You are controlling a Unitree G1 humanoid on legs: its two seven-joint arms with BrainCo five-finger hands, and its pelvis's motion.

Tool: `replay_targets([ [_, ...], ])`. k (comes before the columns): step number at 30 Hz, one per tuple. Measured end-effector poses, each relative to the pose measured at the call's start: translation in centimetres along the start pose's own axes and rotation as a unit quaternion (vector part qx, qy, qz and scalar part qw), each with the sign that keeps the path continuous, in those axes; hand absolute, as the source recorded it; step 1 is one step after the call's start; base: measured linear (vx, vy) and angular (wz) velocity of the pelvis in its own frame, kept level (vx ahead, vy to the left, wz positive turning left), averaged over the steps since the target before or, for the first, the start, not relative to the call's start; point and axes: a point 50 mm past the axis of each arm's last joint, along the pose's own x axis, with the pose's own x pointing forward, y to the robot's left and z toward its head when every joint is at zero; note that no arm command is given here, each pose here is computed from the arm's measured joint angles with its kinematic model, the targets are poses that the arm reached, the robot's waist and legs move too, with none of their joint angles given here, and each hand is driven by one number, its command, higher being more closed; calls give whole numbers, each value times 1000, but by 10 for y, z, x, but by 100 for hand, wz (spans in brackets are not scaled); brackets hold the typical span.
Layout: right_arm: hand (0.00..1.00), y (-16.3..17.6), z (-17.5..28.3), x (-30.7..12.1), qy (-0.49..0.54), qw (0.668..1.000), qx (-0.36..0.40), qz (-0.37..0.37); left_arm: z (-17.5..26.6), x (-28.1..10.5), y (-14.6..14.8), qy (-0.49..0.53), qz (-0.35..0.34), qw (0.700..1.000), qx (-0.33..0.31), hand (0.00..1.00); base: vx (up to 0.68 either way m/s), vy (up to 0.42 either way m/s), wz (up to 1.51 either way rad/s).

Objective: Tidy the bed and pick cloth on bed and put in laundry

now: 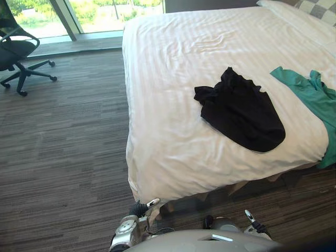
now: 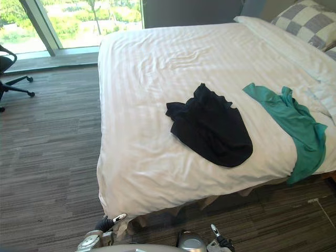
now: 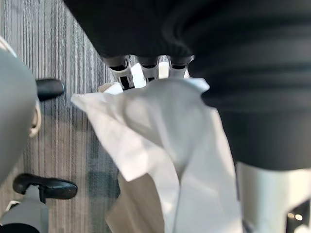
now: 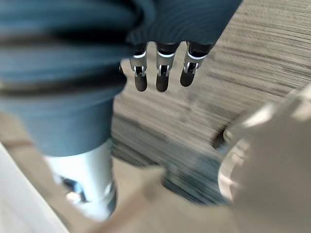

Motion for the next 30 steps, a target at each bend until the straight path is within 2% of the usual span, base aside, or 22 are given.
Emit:
replay_targets([
  [3, 100, -4, 86, 1, -165, 984, 60, -26, -4, -4, 9, 2, 11, 1000, -17, 0, -195, 12, -10],
  [4, 100, -5, 142, -6, -263, 961, 78, -21, -8, -6, 12, 5, 15, 1000, -24, 0, -79, 44, -12],
  [5, 100, -4, 204, -23, -372, 923, 96, -5, -13, -8, 16, 10, 20, 999, -34, 0, -51, 43, -11],
  [6, 100, -5, 233, -35, -423, 900, 103, 5, -14, -9, 19, 11, 22, 999, -32, 0, -61, 23, 5],
  [7, 100, -6, 288, -67, -517, 847, 115, 53, -14, -10, 22, 13, 23, 999, -28, 0, -51, -9, 20],
  [8, 100, -6, 324, -104, -605, 782, 105, 109, -17, -12, 27, 20, 27, 999, -34, 0, -26, -20, 24],
  [9, 100, -3, 335, -124, -645, 746, 93, 138, -22, -14, 31, 27, 29, 999, -35, 0, 39, -37, 20],
  [10, 100, 7, 343, -161, -706, 675, 69, 201, -28, -19, 38, 37, 36, 998, -36, 0, 107, -31, 9],
  [11, 100, 20, 339, -193, -747, 608, 45, 265, -35, -23, 43, 44, 42, 997, -45, 0, 128, -26, 3],
  [12, 100, 26, 333, -203, -758, 582, 35, 293, -37, -24, 44, 44, 43, 997, -49, 0, 133, -18, 4],
  [13, 100, 42, 317, -216, -762, 543, 11, 352, -39, -25, 48, 43, 47, 997, -53, 0, 75, -13, 6],
  [17, 100, 94, 266, -234, -709, 456, -85, 532, -42, -26, 48, 33, 48, 996, -64, 0, 14, 35, 18],
  [18, 100, 113, 244, -242, -672, 415, -132, 599, -44, -27, 47, 34, 48, 996, -71, 0, 0, 83, 34],
  [20, 100, 134, 214, -251, -616, 374, -168, 672, -44, -27, 47, 30, 47, 996, -71, 0, -38, 81, 48],
  [23, 100, 164, 167, -259, -525, 355, -209, 745, -47, -28, 51, 33, 53, 996, -67, 0, -74, 68, 90],
  [28, 100, 200, 128, -271, -457, 344, -244, 784, -51, -33, 62, 40, 64, 995, -61, 0, -18, 22, 81],
  [30, 100, 218, 111, -283, -433, 328, -249, 802, -48, -33, 65, 33, 64, 996, -59, 0, 15, -10, 46],
])
